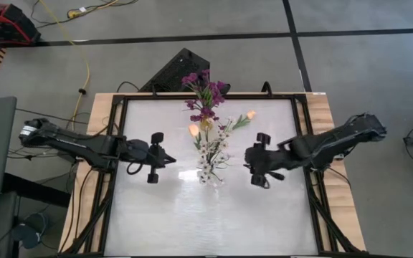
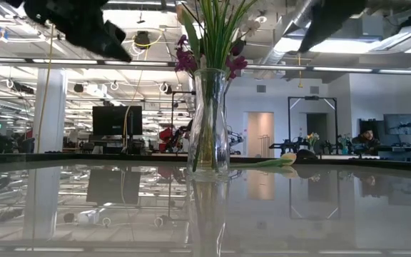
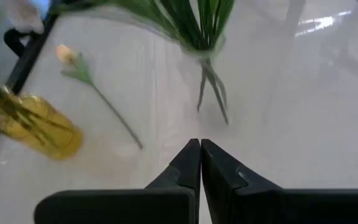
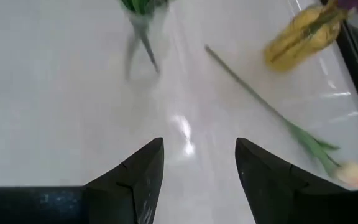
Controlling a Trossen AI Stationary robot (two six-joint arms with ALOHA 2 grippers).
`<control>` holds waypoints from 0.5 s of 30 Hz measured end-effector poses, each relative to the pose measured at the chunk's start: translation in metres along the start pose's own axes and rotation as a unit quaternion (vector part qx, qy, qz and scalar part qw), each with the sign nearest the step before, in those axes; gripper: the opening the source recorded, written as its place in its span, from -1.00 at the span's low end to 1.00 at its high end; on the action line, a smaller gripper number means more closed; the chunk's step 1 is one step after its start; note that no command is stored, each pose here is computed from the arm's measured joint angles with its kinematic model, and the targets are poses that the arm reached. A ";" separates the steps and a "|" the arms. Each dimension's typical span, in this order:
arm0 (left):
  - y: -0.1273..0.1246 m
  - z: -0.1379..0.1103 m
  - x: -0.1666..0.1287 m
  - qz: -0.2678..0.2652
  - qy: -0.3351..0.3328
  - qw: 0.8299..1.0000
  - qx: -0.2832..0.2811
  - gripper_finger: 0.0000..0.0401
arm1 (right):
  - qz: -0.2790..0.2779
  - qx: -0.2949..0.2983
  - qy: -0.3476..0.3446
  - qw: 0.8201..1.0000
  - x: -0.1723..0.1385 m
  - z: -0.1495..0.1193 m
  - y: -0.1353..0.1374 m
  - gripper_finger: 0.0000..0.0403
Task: Sort flowers into vase by color
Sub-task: Put the pink flower into the transparent vase
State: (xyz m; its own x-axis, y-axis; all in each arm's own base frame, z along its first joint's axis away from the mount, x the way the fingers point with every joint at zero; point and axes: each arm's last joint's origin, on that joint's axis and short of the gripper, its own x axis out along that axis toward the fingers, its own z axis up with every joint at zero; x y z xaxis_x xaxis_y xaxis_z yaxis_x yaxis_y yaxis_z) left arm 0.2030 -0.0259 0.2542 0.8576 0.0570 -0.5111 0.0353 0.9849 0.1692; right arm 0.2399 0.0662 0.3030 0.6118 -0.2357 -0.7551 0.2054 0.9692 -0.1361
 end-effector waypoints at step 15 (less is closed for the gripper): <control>-0.004 -0.011 0.006 -0.026 -0.010 0.999 -0.027 -1.00 | 0.015 -0.080 0.050 0.995 0.134 -0.034 -0.092 0.11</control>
State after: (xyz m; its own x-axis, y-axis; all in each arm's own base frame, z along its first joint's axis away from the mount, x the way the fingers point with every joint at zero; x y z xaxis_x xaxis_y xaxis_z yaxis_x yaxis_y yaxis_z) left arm 0.2019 -0.0273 0.2411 0.8651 0.0036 -0.5015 0.0518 0.9940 0.0965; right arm 0.2776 -0.0523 0.1926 0.5354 -0.2051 -0.8193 0.0578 0.9767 -0.2067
